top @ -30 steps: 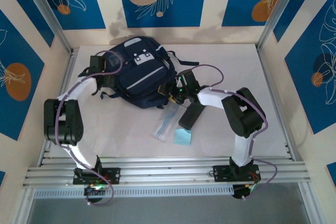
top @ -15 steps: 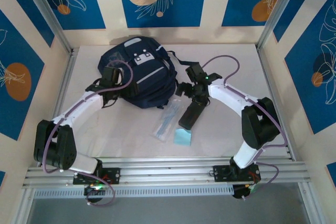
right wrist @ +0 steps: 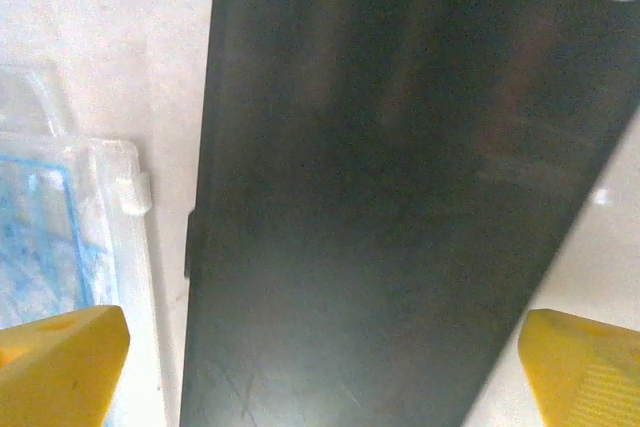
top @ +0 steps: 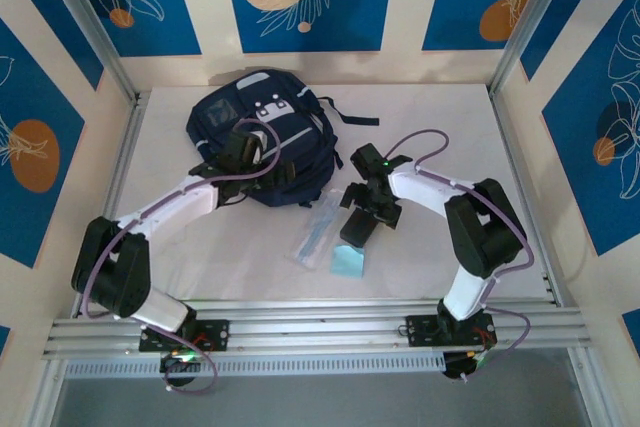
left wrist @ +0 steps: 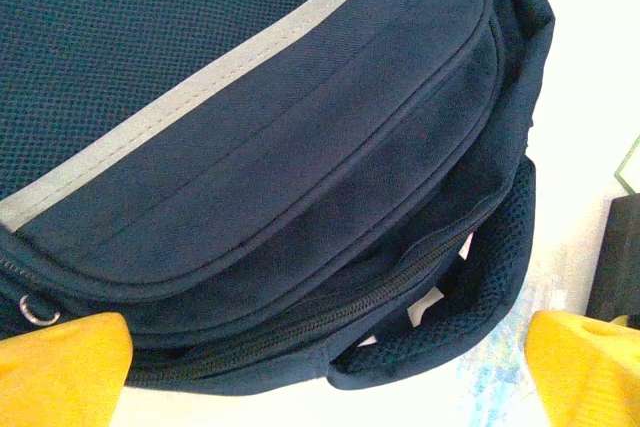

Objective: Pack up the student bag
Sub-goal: Pick up the glasses case from the center of the table, then open the student bag at the top-center of the table, then place the glasses case in the student bag, then pick up the loose stationery at the center of the table.

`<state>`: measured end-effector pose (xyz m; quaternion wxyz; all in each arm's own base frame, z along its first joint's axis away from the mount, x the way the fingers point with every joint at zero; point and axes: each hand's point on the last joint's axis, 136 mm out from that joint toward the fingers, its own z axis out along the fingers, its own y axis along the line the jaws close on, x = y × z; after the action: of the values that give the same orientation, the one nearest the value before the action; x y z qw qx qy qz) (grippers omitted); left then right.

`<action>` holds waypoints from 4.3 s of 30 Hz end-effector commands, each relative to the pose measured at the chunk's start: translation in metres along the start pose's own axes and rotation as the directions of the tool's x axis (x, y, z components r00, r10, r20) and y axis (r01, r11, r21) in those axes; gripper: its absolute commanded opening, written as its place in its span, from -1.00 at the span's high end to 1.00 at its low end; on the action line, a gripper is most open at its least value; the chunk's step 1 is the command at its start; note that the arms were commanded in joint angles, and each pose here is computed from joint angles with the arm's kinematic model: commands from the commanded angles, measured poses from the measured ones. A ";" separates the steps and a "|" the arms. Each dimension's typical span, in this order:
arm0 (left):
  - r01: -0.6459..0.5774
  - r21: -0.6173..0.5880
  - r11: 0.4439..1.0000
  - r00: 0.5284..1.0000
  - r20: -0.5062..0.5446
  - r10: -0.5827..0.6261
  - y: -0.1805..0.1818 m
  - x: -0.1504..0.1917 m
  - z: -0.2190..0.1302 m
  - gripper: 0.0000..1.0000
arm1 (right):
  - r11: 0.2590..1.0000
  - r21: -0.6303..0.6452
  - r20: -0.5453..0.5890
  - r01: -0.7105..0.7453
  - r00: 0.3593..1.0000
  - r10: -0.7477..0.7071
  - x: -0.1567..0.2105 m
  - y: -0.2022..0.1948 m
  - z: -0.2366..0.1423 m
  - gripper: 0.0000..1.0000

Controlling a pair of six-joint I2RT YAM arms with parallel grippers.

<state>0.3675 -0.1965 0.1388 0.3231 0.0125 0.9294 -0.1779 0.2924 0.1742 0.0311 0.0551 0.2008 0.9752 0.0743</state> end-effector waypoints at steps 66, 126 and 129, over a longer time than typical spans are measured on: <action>0.026 0.464 0.886 1.000 -0.001 -0.028 -0.042 -0.169 -0.015 1.00 | 0.678 -0.731 0.158 0.073 0.985 0.064 -0.111 0.222 -0.078 0.33; 0.092 0.355 0.931 0.996 -0.036 -0.085 -0.001 -0.138 0.004 1.00 | 0.979 -0.020 -0.089 0.201 0.975 -0.202 0.015 0.035 0.042 -0.58; 0.096 0.354 0.930 0.995 -0.043 -0.087 -0.001 -0.136 0.005 1.00 | 0.982 0.007 -0.096 0.189 0.978 -0.187 0.017 0.027 0.049 -0.24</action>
<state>0.4761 -0.1954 0.1922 0.2611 0.0310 0.8969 -0.3555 0.3101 0.2174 0.0191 0.0491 0.0959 0.9893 0.0980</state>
